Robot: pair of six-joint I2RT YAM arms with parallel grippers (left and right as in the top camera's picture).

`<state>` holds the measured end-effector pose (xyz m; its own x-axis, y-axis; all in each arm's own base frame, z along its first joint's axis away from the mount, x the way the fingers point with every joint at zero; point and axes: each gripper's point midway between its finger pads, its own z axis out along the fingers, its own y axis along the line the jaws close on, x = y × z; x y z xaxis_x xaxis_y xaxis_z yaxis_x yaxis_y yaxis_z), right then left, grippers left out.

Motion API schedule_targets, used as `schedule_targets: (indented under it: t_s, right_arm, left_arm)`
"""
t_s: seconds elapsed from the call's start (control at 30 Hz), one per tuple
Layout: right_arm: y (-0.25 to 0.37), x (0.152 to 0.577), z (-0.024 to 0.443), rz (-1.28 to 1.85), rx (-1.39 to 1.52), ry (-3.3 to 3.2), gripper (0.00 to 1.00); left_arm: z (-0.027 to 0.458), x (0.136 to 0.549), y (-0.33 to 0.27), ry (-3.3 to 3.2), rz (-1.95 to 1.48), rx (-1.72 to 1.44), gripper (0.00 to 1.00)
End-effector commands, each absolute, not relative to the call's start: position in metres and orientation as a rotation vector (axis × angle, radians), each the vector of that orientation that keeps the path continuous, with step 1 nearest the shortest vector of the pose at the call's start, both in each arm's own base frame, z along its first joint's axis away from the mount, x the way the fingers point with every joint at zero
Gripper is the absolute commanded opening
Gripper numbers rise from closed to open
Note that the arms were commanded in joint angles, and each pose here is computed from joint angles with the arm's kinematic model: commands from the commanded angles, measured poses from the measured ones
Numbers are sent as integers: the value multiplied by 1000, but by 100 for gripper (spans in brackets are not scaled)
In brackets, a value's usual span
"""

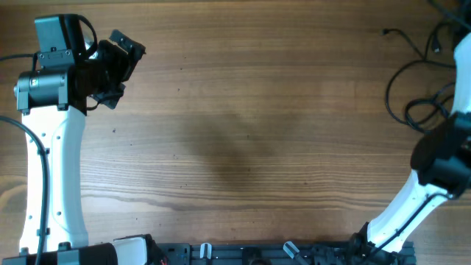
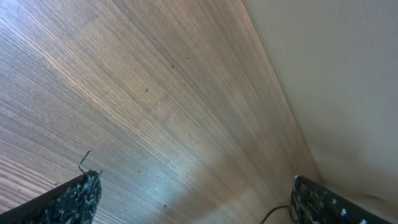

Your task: Untangle cables

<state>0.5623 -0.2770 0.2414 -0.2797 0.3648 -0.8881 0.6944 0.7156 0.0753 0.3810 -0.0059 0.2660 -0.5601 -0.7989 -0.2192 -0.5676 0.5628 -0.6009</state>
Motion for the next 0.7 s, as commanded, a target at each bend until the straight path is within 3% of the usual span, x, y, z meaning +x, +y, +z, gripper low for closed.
schedule_targets:
  t_s: [0.0,0.07,0.13,0.23,0.33,0.5,0.67]
  right_arm:
    - [-258,554,175,-309,831,2130,20]
    - [-246,542,155,-266,835,2239,41]
    - [-240,535,147,-251,831,2290,76]
    - [-224,531,142,-158,812,2351,100]
    - [-192,539,182,60,662,2315,100]
    - [-164,513,280,145,565,2188,100]
    - [-102,481,326,309,308,2207,100]
  left_arm:
    - [267,383,-2,2312,-640,-1109,100]
    - [267,383,-2,2312,-640,-1109,100]
    - [267,383,-2,2312,-640,-1109,100]
    - [267,383,-2,2312,-640,-1109,100]
    - [267,383,-2,2312,-640,-1109,100]
    - [267,383,-2,2312,-640,-1109,100]
    - [267,383,-2,2312,-640,-1109,100]
